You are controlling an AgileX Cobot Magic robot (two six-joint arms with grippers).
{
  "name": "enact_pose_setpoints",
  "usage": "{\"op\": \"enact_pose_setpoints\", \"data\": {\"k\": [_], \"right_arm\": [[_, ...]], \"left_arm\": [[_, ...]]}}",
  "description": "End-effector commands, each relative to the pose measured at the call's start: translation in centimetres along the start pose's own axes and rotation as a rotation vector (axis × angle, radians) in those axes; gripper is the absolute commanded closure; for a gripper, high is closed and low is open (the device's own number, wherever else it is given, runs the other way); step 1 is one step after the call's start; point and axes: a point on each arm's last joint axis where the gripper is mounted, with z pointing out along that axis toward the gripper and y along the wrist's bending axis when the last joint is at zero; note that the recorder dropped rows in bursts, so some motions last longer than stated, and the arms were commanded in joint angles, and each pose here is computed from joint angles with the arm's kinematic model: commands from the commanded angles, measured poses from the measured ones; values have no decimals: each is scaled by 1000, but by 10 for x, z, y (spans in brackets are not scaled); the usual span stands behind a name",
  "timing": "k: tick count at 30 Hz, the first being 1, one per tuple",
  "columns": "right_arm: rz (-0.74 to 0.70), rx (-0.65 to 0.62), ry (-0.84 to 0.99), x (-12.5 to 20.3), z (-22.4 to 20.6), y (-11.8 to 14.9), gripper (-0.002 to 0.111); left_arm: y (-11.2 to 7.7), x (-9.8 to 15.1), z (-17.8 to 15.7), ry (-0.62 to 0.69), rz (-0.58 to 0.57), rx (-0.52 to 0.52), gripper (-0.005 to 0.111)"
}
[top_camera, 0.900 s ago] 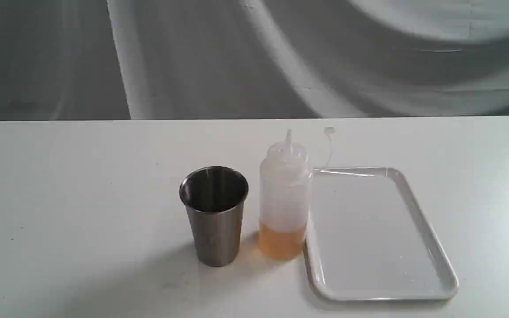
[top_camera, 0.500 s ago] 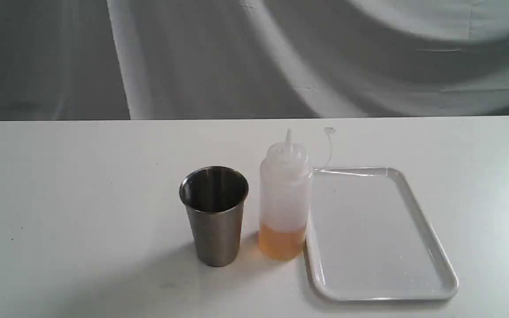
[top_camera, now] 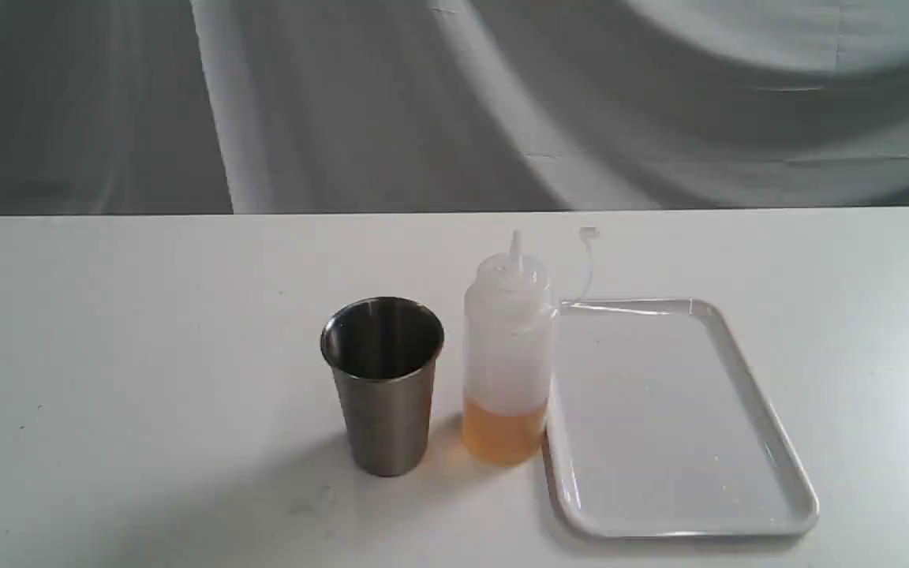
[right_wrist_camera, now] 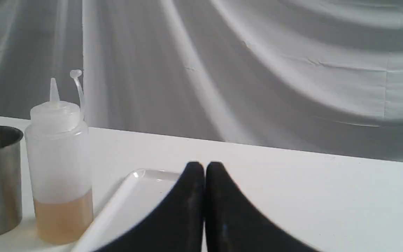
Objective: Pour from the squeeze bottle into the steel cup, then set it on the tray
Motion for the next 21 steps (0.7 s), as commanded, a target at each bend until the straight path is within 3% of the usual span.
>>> {"op": "enact_pose_setpoints", "data": {"k": [1, 5, 13, 21], "right_arm": [[-17, 8, -13, 0, 0, 0, 108], [-5, 14, -49, -4, 0, -1, 108], [200, 29, -149, -12, -1, -4, 108], [678, 27, -196, -15, -2, -8, 108]], "left_arm": [[0, 2, 0, 8, -5, 5, 98], [0, 2, 0, 8, -5, 5, 98], [0, 2, 0, 8, -5, 5, 98], [0, 2, 0, 8, -5, 5, 98]]}}
